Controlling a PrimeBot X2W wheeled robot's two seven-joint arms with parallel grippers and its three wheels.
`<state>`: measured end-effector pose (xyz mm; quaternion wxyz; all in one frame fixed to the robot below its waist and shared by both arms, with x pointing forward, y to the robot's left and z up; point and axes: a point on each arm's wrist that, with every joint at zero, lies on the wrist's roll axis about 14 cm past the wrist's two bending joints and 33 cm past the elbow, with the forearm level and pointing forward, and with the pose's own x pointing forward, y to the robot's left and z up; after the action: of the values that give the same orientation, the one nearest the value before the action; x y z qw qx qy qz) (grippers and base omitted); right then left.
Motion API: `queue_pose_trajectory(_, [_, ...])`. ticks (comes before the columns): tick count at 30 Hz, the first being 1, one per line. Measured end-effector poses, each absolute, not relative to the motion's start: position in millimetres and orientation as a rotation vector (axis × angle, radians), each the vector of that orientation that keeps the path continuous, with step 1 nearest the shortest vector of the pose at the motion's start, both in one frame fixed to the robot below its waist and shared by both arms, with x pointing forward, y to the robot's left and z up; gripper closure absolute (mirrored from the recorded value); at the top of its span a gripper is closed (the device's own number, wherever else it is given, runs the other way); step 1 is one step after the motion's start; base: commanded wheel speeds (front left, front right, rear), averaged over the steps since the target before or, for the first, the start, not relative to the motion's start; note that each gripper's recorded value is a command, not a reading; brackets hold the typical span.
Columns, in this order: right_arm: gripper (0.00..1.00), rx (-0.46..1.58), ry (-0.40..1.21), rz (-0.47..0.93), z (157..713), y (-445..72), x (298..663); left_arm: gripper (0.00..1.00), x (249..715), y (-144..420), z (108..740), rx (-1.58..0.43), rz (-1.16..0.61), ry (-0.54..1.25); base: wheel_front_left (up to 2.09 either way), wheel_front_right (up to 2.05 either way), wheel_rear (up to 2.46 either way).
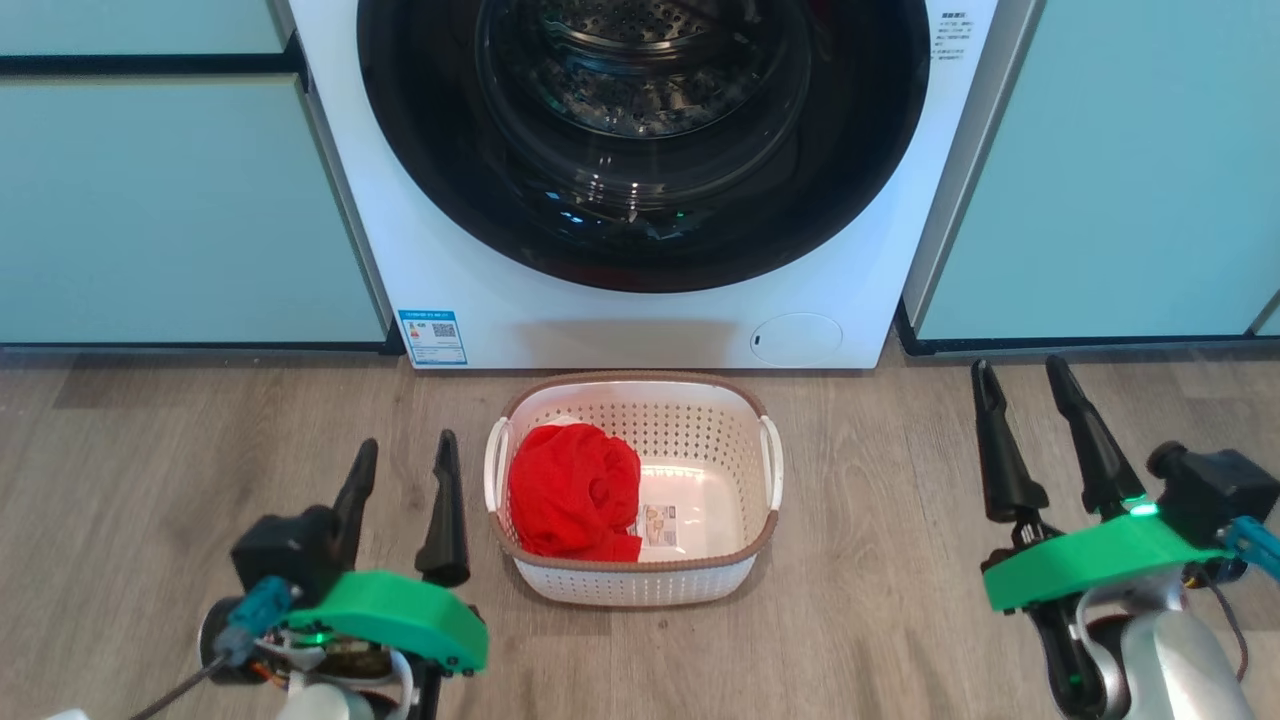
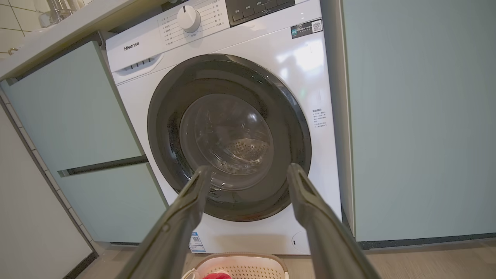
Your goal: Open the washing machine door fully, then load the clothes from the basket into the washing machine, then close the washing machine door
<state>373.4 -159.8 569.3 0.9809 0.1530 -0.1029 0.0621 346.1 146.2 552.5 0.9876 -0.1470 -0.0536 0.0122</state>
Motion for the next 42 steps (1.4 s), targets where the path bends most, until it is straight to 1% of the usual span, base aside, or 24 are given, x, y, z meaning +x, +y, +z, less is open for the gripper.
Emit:
queue_pose_trajectory(9, [0.0,0.238,-0.167,0.101,551,-165,371,0.0,346,139,541,-0.196,0.014,-0.096,0.0,0.0,0.0])
queue_pose_trajectory(18, [0.0,0.148,-0.144,0.097,539,-166,369,0.0,345,133,549,-0.126,0.001,-0.153,0.0,0.0,0.0])
queue_pose_trajectory(28, [0.0,0.135,-0.079,0.095,515,-165,365,0.0,343,130,538,-0.067,-0.023,-0.15,0.0,0.0,0.0])
queue_pose_trajectory(31, [0.0,0.172,-0.061,0.088,507,-165,366,0.0,343,132,536,-0.043,-0.015,-0.152,0.0,0.0,0.0])
queue_pose_trajectory(33, [0.0,0.142,-0.053,0.104,504,-161,366,0.0,343,132,535,-0.035,-0.019,-0.155,0.0,0.0,0.0])
queue_pose_trajectory(36, [0.0,0.109,-0.048,0.12,502,-156,366,0.0,343,132,529,-0.035,-0.031,-0.141,0.0,0.0,0.0])
queue_pose_trajectory(42, [0.0,0.104,-0.024,0.126,495,-154,366,0.0,340,138,498,-0.08,-0.05,-0.042,0.0,0.0,0.0])
